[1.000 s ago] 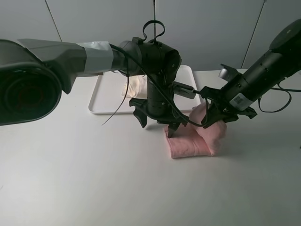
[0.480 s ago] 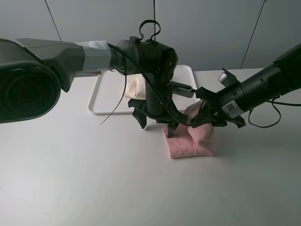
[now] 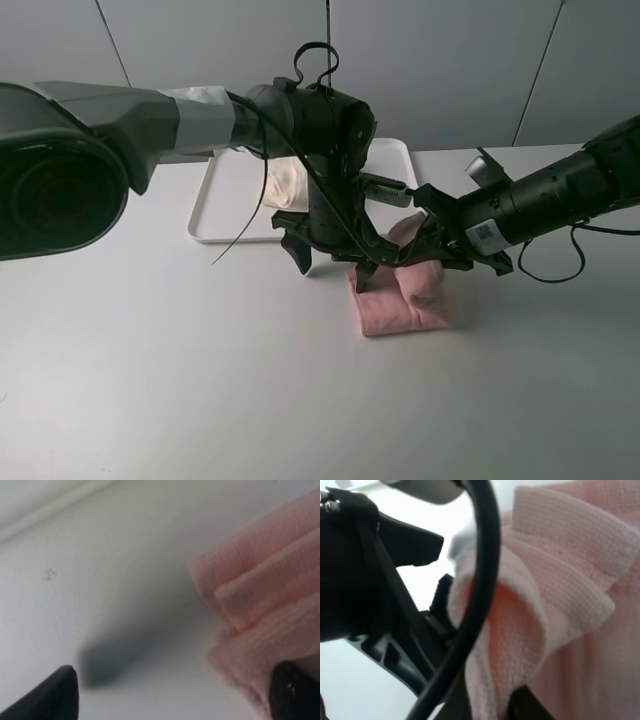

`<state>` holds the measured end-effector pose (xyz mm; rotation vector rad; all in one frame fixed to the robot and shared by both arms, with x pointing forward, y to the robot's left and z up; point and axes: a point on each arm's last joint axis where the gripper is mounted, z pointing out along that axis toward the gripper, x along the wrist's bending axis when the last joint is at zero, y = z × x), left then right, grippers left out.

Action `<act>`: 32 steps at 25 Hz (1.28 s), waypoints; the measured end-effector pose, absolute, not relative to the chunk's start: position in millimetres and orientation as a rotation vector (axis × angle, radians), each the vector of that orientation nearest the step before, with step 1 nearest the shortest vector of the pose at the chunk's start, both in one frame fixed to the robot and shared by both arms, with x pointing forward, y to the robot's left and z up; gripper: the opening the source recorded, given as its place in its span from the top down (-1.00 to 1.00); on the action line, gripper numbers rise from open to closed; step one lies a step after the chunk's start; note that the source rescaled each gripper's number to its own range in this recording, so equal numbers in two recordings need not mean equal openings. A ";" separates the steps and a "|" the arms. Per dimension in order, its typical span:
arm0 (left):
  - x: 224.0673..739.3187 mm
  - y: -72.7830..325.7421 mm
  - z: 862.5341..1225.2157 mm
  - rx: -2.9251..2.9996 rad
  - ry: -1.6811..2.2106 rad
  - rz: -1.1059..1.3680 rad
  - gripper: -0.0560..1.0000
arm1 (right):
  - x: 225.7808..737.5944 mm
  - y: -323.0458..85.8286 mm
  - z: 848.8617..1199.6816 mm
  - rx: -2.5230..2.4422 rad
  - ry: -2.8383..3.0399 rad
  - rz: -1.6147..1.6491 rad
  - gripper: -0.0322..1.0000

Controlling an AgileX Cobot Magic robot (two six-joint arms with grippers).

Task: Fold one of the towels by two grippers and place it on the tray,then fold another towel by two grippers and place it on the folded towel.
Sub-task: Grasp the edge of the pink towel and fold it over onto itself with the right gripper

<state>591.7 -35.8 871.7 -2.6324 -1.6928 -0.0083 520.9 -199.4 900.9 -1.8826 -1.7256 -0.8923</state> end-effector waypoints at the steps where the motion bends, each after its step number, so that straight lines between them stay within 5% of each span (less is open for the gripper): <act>1: 592.8 -34.6 872.6 -2.636 -1.694 0.003 -0.96 | 521.1 -199.4 900.9 -1.883 -1.726 -0.895 0.80; 24: 623.4 11.9 966.5 -2.857 -1.817 0.360 -0.96 | 525.5 -199.4 902.3 -1.920 -1.687 -0.946 0.80; 32: 624.8 18.6 986.5 -2.916 -1.827 0.376 -0.96 | 529.3 -194.0 905.5 -1.951 -1.601 -1.007 0.53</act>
